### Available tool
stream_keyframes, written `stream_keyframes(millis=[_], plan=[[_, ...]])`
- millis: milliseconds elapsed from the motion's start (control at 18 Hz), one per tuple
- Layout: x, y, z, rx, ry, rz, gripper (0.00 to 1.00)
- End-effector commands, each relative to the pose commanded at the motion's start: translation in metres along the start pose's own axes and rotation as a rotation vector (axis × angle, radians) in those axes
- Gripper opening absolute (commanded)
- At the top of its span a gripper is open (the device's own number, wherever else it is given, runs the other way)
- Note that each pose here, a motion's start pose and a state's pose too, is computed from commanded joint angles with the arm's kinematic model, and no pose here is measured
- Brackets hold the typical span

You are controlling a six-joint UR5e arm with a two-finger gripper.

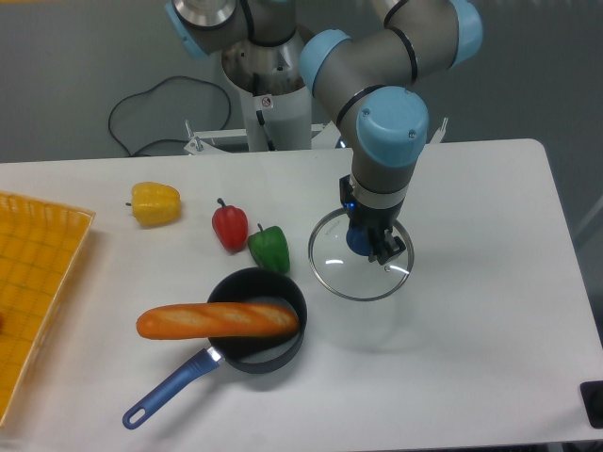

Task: Close the pot lid
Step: 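Hold the glass lid by its blue knob and lift it slightly, then carry the glass lid over the dark saucepan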

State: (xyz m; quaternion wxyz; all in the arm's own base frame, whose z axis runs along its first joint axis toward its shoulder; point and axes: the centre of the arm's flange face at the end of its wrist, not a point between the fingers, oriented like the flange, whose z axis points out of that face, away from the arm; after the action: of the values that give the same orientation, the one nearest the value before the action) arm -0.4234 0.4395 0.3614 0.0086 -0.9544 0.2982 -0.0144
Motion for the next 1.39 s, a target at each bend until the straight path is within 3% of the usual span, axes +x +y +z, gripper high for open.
stream_keyframes(millis=[778,944,1389], plan=[[0.001,-0.005,0.004,0.049,0.001,-0.025,0.47],[0.001,-0.012,0.003,0.112,0.001,-0.034,0.47],[0.006,-0.034,0.002,0.14,0.007,-0.08,0.47]])
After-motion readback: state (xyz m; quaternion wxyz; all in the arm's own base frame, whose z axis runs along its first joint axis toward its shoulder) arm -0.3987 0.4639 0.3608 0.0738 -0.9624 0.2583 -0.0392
